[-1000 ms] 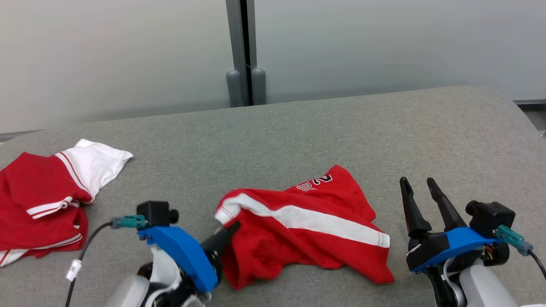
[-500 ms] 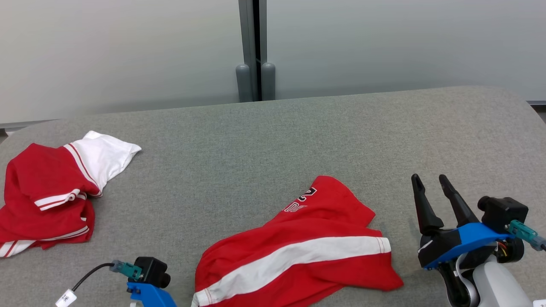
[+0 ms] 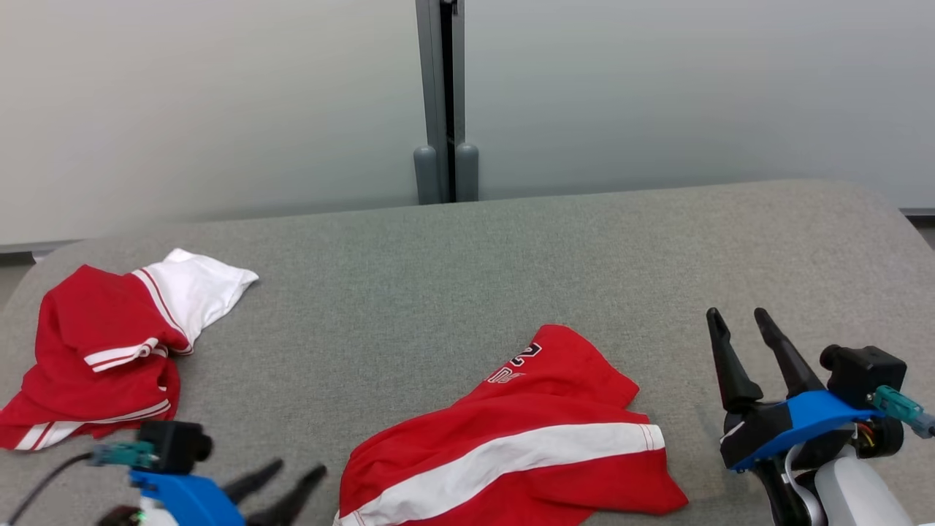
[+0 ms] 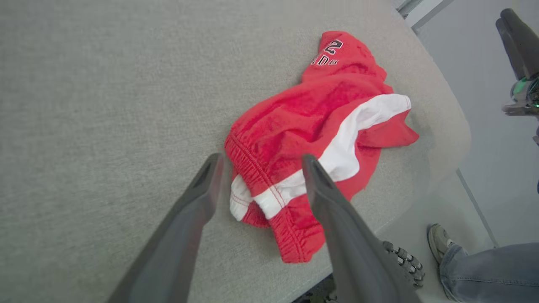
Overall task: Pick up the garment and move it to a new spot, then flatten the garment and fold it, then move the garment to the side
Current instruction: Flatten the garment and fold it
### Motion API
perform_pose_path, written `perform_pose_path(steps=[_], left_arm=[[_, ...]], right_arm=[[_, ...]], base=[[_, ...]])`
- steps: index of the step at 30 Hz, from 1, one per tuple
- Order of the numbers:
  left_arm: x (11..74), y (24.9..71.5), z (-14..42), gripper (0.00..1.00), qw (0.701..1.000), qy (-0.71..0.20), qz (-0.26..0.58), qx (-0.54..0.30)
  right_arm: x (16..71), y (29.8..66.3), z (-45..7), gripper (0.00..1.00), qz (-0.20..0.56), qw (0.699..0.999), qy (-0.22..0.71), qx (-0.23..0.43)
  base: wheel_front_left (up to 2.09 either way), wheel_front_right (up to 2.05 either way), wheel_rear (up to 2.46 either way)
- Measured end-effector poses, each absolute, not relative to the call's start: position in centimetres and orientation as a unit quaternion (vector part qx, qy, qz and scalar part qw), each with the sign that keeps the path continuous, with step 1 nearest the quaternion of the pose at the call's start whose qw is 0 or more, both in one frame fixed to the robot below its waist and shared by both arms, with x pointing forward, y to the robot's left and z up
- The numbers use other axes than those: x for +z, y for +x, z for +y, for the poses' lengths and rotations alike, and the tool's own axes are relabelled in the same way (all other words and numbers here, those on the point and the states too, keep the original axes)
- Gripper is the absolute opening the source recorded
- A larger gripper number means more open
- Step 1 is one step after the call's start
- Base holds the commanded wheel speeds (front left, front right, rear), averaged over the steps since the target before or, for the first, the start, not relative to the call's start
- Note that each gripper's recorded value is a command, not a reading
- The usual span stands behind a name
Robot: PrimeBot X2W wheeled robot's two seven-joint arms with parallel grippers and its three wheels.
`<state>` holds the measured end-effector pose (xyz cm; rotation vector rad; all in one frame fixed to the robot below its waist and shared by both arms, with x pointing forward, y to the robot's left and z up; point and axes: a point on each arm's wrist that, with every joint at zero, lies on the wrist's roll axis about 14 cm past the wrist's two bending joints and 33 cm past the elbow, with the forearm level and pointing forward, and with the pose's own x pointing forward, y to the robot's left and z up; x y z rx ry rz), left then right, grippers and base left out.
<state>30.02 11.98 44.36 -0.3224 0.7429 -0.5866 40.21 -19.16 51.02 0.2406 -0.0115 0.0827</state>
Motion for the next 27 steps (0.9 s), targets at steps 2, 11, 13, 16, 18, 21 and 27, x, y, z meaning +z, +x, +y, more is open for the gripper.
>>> perform_pose_path(steps=[2,11,13,16,18,21,27], left_arm=[[46.4,31.4,13.4,1.00,0.908,-0.135,0.302,-0.257],[54.6,36.9,18.3,1.00,0.993,-0.045,0.014,-0.112],[55.2,37.2,18.7,1.00,0.995,-0.047,-0.022,-0.089],[54.9,37.3,18.6,1.00,0.994,-0.063,-0.047,-0.070],[54.1,37.5,19.0,1.00,0.996,-0.054,-0.045,-0.053],[52.5,37.7,18.9,1.00,0.998,-0.049,-0.031,-0.036],[50.8,37.7,17.4,1.00,0.998,-0.033,-0.017,-0.047]], right_arm=[[51.9,40.2,-19.2,1.00,-0.020,0.992,0.117,0.044],[55.2,40.2,-16.9,1.00,-0.077,0.990,0.083,0.088],[55.4,40.1,-16.9,1.00,-0.081,0.989,0.081,0.089],[55.4,39.9,-16.9,1.00,-0.081,0.990,0.079,0.088],[54.5,39.5,-17.2,1.00,-0.070,0.991,0.078,0.082],[53.3,39.1,-17.8,1.00,-0.055,0.993,0.086,0.067],[51.5,38.6,-18.6,1.00,-0.035,0.994,0.092,0.048]], base=[[0.00,0.00,0.00],[0.00,0.00,0.00],[0.00,0.00,0.00],[0.00,0.00,0.00],[0.00,0.00,0.00],[0.00,0.00,0.00],[0.00,0.00,0.00]])
